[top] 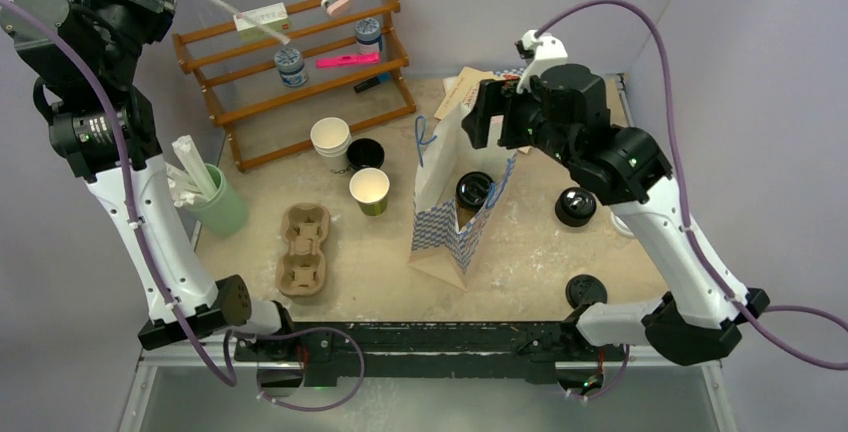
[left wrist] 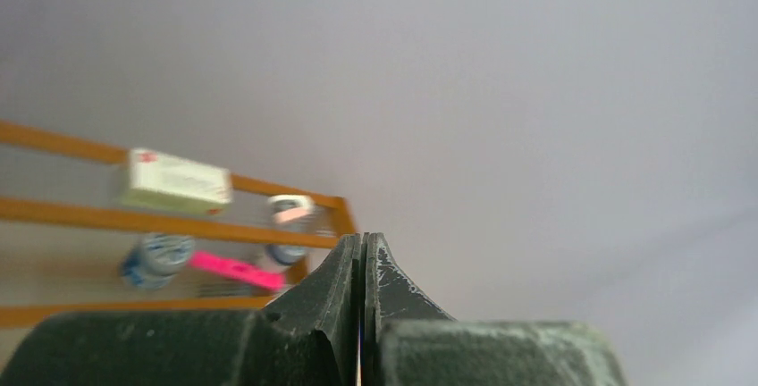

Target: Pack the takeout coffee

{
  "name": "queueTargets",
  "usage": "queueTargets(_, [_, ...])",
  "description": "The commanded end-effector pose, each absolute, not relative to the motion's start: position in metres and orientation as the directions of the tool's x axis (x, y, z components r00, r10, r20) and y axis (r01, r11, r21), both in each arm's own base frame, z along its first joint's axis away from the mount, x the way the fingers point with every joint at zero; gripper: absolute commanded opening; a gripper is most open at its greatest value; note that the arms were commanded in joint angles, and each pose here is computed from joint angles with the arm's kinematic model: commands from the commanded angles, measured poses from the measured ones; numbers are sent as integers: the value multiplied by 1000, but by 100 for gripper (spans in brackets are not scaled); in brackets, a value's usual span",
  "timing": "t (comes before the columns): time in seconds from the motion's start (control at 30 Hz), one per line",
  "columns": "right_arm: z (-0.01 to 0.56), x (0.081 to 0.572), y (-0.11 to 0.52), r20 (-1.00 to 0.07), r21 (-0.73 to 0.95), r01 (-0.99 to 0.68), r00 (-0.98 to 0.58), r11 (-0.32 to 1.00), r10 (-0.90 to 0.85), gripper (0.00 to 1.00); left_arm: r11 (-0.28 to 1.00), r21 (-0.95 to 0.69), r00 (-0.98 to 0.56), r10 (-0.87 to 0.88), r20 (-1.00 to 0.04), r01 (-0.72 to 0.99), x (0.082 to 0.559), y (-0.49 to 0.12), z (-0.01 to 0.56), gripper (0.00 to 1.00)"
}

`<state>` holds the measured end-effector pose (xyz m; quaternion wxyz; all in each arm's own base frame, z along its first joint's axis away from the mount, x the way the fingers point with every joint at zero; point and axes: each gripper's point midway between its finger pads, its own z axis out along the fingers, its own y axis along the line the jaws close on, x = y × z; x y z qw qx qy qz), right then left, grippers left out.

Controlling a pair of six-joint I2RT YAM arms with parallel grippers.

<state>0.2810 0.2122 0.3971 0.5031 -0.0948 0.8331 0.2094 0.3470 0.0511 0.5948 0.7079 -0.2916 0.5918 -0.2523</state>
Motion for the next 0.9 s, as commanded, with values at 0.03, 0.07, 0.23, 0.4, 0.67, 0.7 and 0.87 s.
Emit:
queueTargets(0.03, [424, 282, 170, -921, 242, -220, -357, 945, 152, 92, 618, -624, 79, -738, -670, 479, 326, -22, 667, 0])
queueTargets(0.07, [425, 283, 161, -928, 235, -180, -335, 955, 165, 93, 599, -614, 59, -739, -671, 514, 325, -32, 671, 0])
queueTargets(0.23, [435, 285, 124, -954, 198, -40, -236, 979, 183, 94, 480, -599, -103, -720, -687, 641, 332, -106, 666, 0])
queueTargets(0.4, [441, 283, 111, -963, 179, 4, -203, 984, 176, 94, 350, -566, -211, -682, -700, 747, 321, -183, 664, 0])
queueTargets(0.67, [441, 279, 94, -969, 176, 70, -164, 982, 185, 95, 343, -589, -329, -579, -746, 731, 313, -241, 616, 0])
queueTargets(0.7, [442, 279, 93, -969, 179, 72, -160, 981, 189, 95, 340, -594, -344, -568, -747, 729, 313, -243, 611, 0])
queueTargets(0.87, [444, 279, 90, -974, 168, 77, -141, 983, 177, 95, 303, -634, -465, -474, -748, 711, 301, -268, 568, 0])
